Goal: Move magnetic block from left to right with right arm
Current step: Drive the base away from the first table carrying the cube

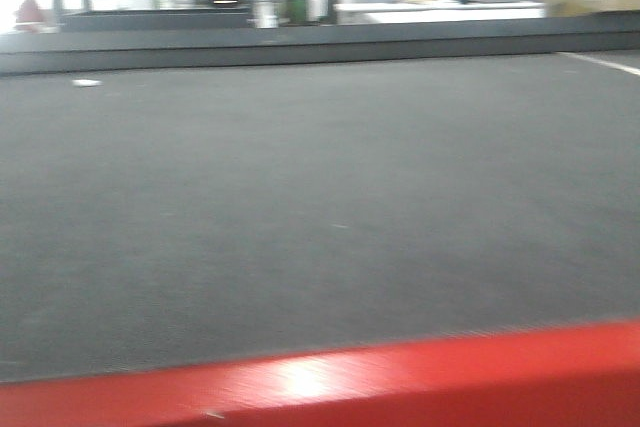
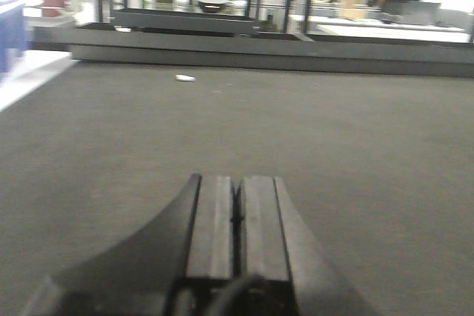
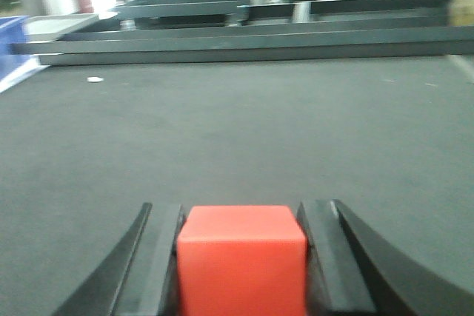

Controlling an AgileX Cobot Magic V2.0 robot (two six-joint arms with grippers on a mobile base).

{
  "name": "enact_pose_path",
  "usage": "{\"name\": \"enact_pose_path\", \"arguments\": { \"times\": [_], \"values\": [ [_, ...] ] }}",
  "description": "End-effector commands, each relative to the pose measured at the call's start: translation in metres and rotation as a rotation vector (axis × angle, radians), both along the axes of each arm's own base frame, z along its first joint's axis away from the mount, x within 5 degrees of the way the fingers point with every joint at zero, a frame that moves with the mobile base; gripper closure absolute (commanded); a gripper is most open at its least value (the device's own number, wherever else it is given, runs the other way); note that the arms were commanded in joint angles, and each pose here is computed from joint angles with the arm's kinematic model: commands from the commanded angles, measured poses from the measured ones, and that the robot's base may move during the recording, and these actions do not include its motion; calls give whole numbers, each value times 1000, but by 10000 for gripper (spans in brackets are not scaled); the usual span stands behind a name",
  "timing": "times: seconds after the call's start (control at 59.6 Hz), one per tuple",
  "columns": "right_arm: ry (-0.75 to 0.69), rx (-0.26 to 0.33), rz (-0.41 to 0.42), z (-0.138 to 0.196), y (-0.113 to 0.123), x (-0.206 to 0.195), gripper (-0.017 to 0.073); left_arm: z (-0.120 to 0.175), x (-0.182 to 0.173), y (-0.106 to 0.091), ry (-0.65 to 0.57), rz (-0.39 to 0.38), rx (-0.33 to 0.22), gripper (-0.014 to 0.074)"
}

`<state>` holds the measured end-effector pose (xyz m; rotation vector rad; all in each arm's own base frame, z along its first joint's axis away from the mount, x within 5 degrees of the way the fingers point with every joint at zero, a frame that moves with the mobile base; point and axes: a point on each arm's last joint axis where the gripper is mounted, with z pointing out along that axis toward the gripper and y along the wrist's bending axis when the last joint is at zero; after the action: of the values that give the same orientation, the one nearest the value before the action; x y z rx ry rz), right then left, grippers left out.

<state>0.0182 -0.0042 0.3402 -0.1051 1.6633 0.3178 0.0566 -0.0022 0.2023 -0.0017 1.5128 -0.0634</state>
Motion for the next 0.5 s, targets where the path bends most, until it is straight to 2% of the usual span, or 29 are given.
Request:
{"name": "enact_pose_path", "arguments": {
  "times": [0.0,0.487],
  "values": [
    [-109,4,1,16,0,0,473,6,-1,0,-94,-1,-10,710],
    [-108,4,1,16,0,0,473,6,-1,0,-96,-1,-10,710]
  ]
}}
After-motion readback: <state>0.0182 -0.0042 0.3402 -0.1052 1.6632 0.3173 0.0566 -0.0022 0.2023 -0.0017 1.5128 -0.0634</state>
